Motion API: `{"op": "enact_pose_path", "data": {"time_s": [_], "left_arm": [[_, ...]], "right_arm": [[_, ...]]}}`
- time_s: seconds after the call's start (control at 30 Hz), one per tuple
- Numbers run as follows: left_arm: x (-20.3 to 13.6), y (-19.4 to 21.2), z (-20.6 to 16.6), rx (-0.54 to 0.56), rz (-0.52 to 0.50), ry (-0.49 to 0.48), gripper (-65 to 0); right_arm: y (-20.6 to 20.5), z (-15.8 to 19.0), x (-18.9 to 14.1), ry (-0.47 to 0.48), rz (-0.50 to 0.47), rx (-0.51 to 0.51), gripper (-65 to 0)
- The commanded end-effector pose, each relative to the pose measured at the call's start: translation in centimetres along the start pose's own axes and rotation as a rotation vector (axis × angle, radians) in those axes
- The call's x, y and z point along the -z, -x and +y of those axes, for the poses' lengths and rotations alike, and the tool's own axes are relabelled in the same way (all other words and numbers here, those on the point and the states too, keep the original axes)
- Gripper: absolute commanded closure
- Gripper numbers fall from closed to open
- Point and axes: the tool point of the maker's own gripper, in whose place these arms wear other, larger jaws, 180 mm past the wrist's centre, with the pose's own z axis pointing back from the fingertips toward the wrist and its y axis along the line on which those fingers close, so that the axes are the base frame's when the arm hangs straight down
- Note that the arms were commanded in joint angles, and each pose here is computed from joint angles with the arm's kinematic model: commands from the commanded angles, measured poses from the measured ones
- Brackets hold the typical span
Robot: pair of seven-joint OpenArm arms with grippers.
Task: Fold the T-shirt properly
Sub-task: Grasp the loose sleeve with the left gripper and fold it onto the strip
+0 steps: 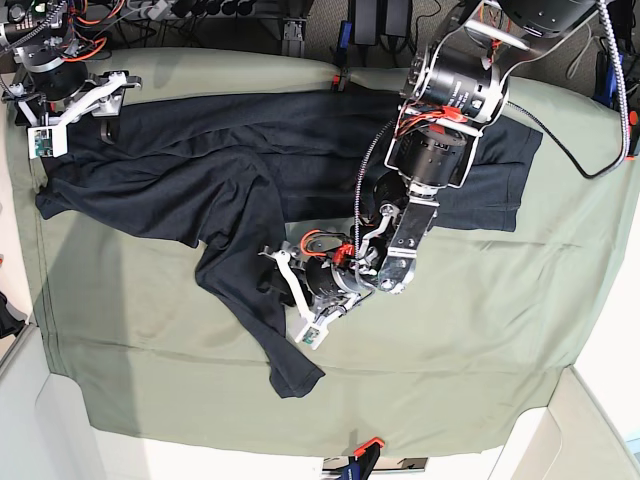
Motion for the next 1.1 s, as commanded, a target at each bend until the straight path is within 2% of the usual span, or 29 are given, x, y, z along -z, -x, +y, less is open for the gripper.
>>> {"op": "enact_pose_path", "data": {"time_s": [0.0, 0.03, 0.07, 0.23, 0.37, 0.57, 0.8, 0.93, 1.07], "left_arm": [[-0.1, -2.4, 0.1, 0.024, -0.056, -0.001, -11.5], [-0.2, -2.4, 0.3, 0.037, -0.057, -0.010, -3.4], [-0.3, -2.5, 0.5, 0.045, -0.062, -0.015, 0.0], [-1.4, -3.4, 2.2, 0.036, -0.093, -0.033, 0.0], [-4.5, -5.2, 1.8, 0.010, -0.150, 0.118, 0.0], [-10.1, -3.5, 1.1, -0.034, -0.097, 0.235, 0.0], [-15.8, 1.7, 2.2, 0.081, -0.018, 0.174, 0.0], [-17.4, 4.7, 1.9, 0.071, 0.032, 0.183, 0.0], [-17.8, 5.8, 1.3, 0.061, 0.045, 0.196, 0.0]], "right_arm": [[-1.0, -0.2, -0.4, 0.006, -0.039, -0.006, -41.8], [-1.0, -0.2, -0.4, 0.007, -0.040, -0.006, -41.8], [-1.0, -0.2, -0.4, 0.007, -0.040, -0.007, -41.8], [-1.1, -0.4, -0.5, 0.018, -0.041, -0.015, -41.8], [-1.0, -1.4, -0.6, 0.060, -0.037, -0.031, -41.8], [-1.7, -4.0, -1.3, 0.122, -0.075, -0.001, -41.8], [-2.3, -6.1, -2.1, 0.156, -0.096, 0.015, -41.7], [-2.6, -6.0, -2.1, 0.143, -0.105, 0.017, -41.7], [-2.5, -6.0, -2.1, 0.143, -0.105, 0.017, -41.8]]}}
